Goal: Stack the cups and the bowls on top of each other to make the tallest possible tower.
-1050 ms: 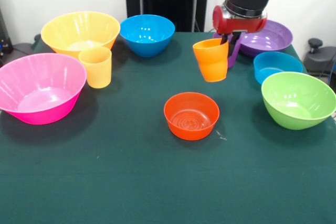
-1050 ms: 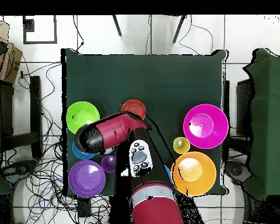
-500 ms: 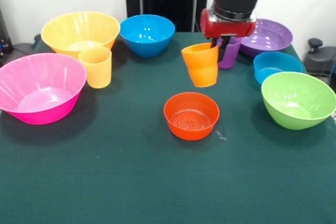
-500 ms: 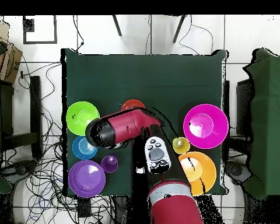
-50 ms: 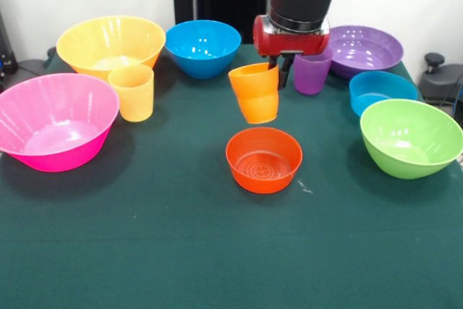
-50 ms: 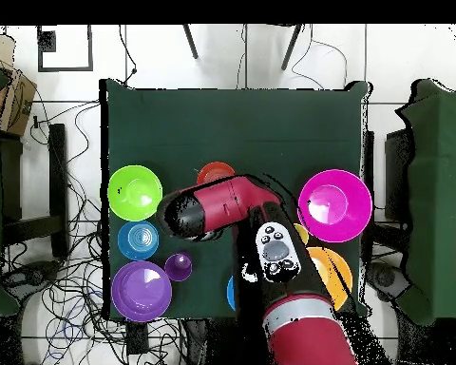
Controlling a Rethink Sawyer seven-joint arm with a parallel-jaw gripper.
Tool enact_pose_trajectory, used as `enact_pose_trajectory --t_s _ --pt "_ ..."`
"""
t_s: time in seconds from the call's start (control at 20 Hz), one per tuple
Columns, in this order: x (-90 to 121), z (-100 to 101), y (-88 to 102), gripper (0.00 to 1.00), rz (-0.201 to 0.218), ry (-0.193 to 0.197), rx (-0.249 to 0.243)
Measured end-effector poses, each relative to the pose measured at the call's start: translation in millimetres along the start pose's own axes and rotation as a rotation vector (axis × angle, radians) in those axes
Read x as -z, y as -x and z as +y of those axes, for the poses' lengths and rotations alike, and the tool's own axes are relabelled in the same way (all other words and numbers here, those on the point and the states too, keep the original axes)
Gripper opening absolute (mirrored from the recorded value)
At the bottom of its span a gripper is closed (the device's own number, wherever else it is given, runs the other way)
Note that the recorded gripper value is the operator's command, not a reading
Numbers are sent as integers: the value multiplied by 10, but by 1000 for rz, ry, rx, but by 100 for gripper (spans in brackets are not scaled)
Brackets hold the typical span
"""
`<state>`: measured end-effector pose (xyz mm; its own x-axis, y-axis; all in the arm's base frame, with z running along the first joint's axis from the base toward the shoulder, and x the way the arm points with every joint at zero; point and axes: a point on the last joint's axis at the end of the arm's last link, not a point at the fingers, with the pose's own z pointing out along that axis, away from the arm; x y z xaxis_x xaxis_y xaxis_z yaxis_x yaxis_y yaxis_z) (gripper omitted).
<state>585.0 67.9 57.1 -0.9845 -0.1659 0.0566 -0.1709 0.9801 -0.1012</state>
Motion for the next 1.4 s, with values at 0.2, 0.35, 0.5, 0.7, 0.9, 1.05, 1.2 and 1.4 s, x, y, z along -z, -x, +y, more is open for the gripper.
enact_pose_trajectory --t_s 0.2,0.35,0.5,0.7,0.9,1.05,1.2,1.4 --pt "-22 30 0 0 -9 -3 14" --pt "-55 71 0 0 -15 1 22" --pt "-101 130 11 0 -24 14 29" --pt "-161 201 21 0 -35 31 35" --pt "-210 253 26 0 -45 43 40" --pt "-249 273 27 0 -53 50 41" --pt "-266 286 22 0 -52 52 42" --pt "-266 297 22 0 -53 52 44"
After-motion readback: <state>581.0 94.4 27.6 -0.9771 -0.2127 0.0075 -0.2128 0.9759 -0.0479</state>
